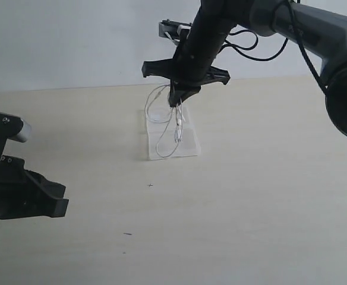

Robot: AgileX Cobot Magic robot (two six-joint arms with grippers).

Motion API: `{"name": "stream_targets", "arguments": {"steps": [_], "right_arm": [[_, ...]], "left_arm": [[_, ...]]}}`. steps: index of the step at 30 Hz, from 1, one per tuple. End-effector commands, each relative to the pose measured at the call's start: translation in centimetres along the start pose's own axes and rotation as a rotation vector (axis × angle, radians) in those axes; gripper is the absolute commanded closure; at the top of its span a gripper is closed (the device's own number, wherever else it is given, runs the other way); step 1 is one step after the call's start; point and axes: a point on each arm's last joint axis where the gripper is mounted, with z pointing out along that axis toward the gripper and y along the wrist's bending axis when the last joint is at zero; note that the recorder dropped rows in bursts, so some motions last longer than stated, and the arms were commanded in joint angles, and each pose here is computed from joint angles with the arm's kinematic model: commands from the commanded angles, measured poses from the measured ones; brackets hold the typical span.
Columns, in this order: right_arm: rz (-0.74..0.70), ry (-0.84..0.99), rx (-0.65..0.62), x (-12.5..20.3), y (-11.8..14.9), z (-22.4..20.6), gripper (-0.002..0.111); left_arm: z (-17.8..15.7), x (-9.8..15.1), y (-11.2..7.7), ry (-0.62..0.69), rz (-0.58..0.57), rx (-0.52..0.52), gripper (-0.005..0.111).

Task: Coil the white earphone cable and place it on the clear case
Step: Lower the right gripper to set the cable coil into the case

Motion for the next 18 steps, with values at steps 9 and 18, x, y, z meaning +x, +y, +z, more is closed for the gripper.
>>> {"name": "stream_targets", "arguments": {"steps": [9,18], "right_arm": [[0.011,-0.102,-0.058,-1.7,-1.3,-0.9,0.108],[-0.02,-0.254,-0.05,-3.5,-1.3,-1.0,0.108]], "left_arm": [[0.1,0.2,-0.3,0.015,-0.011,0.028,0.107],[0.1,0.3,-0.3,0.015,-0.011,0.03,0.107]]}}
